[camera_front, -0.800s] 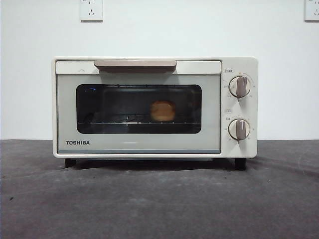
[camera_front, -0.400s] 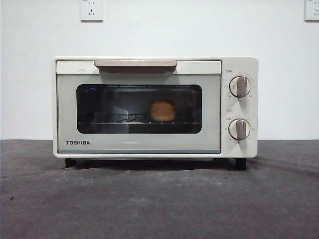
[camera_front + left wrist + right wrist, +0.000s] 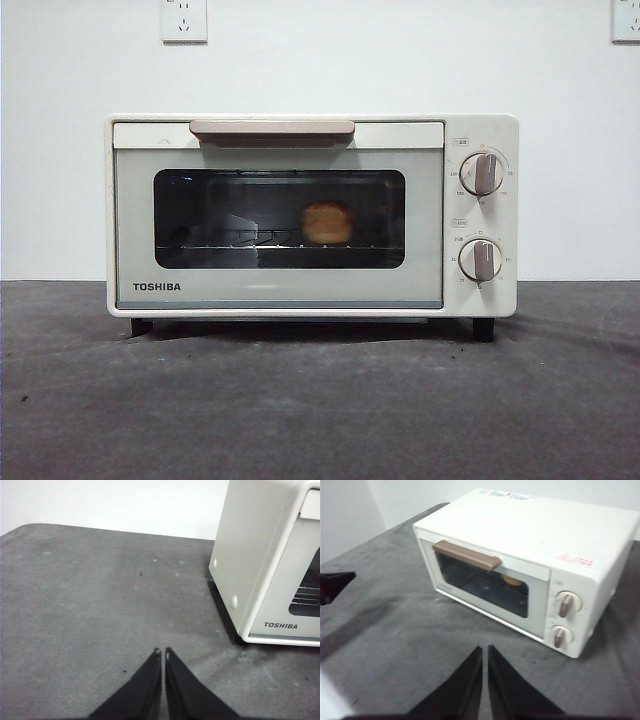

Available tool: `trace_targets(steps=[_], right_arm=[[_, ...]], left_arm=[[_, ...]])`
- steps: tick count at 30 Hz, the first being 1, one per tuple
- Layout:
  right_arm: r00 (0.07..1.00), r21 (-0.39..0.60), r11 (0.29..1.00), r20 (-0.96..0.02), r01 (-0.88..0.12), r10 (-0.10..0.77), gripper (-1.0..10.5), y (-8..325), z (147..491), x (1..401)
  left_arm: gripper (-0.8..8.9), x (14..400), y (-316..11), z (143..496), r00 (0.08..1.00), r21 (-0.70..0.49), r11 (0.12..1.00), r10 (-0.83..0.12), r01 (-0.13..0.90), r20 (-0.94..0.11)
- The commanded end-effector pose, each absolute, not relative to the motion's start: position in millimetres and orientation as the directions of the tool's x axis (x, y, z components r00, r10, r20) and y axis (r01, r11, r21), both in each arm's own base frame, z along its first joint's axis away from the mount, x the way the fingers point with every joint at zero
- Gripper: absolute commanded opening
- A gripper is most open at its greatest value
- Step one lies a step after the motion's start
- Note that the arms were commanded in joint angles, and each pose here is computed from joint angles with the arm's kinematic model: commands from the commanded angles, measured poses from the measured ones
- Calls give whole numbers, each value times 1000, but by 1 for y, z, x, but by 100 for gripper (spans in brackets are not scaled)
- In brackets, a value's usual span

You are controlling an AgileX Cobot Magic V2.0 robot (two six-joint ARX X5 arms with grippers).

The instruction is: The left arm flap open the oven, the right arm pick bread and place it into oven, the left arm flap close the oven

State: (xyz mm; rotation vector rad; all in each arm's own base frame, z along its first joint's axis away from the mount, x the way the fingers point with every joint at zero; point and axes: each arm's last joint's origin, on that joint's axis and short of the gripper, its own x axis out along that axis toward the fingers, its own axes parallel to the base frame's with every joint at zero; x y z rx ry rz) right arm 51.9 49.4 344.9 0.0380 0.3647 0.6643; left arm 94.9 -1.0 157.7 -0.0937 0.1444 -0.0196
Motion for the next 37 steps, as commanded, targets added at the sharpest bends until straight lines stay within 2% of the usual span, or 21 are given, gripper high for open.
trace_targets(steps=[1,6,9,12,17,22,26,30,37], right_arm=[[801,130,843,-263,-523,537,15,39,351,49],[913,156,935,-215,-318,347,15,22,338,49],[953,100,967,-171,-235,249,15,15,320,51],[969,19,978,-134,-208,209,15,13,291,58],[983,6,991,-124,-137,137,15,8,229,77],[989,7,994,-106,-105,105,15,5,182,89],[989,6,997,-123,-78,78,15,4,161,95],[981,19,997,-175,-76,78,15,4,149,96],[984,1,997,-162,-80,79,15,4,150,96]], left_arm=[[20,96,-1,152,988,-88,996,-20,6,-151],[20,96,-1,152,988,-88,996,-20,6,-151],[20,96,-1,152,988,-88,996,-20,6,-151],[20,96,-1,152,988,-88,996,-20,6,-151],[20,96,-1,152,988,-88,996,-20,6,-151],[20,96,-1,152,988,-89,996,-20,6,-151],[20,96,-1,152,988,-88,996,-20,7,-150],[20,96,-1,152,989,-88,996,-20,7,-150],[20,96,-1,152,988,-88,996,-20,6,-151]])
